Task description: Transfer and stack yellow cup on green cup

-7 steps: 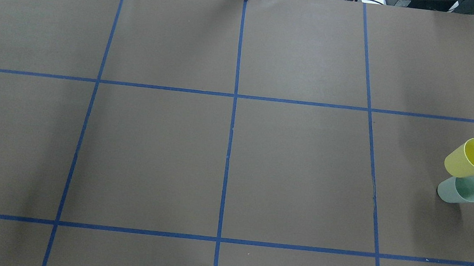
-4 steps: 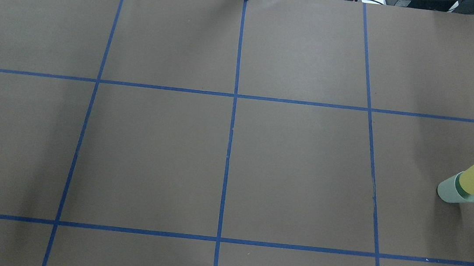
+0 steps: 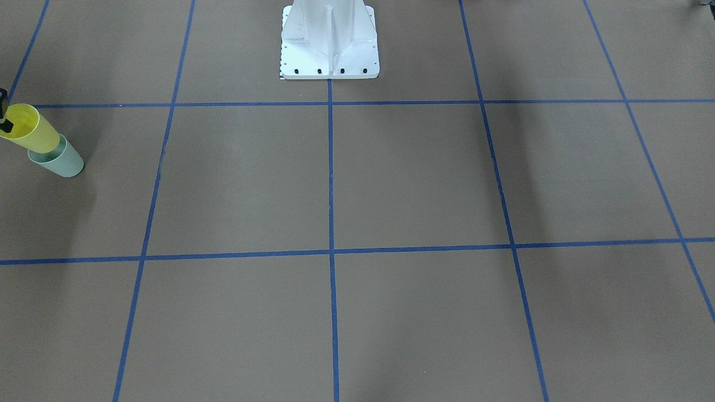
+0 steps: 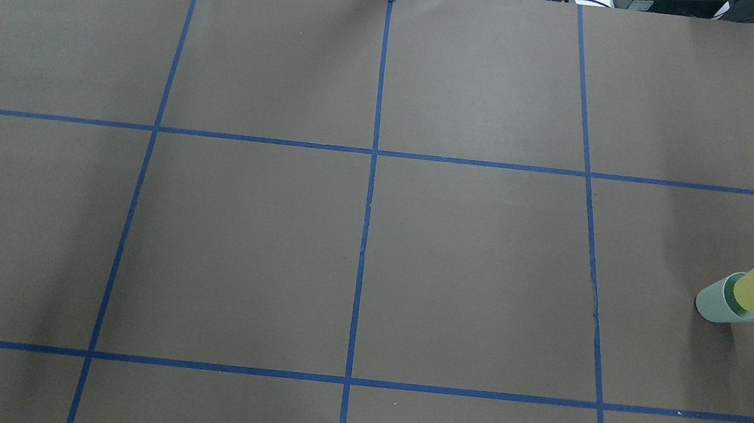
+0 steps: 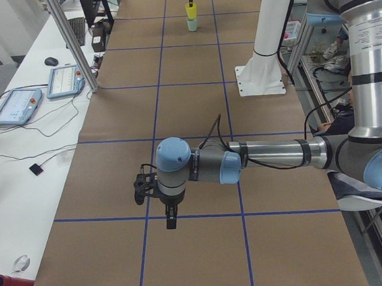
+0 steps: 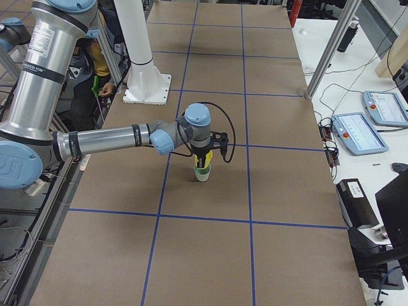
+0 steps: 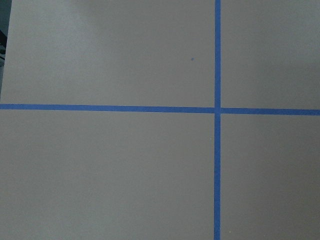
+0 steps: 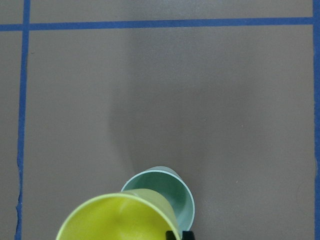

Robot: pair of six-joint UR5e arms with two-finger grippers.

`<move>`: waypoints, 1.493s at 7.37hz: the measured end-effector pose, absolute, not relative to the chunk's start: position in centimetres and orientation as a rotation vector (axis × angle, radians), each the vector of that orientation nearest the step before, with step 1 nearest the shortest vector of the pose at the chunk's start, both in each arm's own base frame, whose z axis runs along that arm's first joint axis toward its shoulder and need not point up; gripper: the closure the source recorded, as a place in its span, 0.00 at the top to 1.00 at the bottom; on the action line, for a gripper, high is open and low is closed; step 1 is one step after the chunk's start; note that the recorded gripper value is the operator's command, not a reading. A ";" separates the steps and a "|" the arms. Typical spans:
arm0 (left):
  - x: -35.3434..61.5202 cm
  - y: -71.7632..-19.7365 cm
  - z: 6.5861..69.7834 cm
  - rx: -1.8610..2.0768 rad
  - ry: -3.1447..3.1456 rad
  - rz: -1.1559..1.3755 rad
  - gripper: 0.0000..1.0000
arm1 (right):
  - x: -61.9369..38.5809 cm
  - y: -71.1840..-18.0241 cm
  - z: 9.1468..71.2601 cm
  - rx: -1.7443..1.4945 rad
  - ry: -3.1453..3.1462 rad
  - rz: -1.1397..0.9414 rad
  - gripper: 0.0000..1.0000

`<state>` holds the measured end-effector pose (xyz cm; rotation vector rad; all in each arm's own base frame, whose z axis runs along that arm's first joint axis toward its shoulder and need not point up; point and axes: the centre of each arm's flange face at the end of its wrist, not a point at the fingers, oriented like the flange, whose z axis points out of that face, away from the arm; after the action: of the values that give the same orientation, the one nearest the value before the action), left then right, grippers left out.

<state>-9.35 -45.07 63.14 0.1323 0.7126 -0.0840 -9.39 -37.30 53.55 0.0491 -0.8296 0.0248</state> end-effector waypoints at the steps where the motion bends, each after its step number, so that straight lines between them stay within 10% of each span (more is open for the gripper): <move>1: -9.4 -45.1 63.1 0.132 0.713 -0.084 1.00 | -9.4 -37.4 53.6 0.048 -0.829 0.026 0.11; 2: -9.4 -45.1 63.2 0.132 0.712 -0.083 1.00 | -9.4 -37.5 53.7 0.048 -0.825 0.027 0.86; 3: -9.4 -45.1 63.2 0.133 0.712 -0.083 1.00 | -9.4 -37.5 53.9 0.050 -0.820 0.028 1.00; 11: -9.4 -45.1 63.3 0.131 0.712 -0.083 1.00 | -7.5 -38.6 55.3 0.089 -0.806 -0.013 1.00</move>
<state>-9.35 -45.06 63.26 0.1305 0.7124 -0.0835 -7.54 -38.56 55.25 0.0885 -0.8056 -0.0130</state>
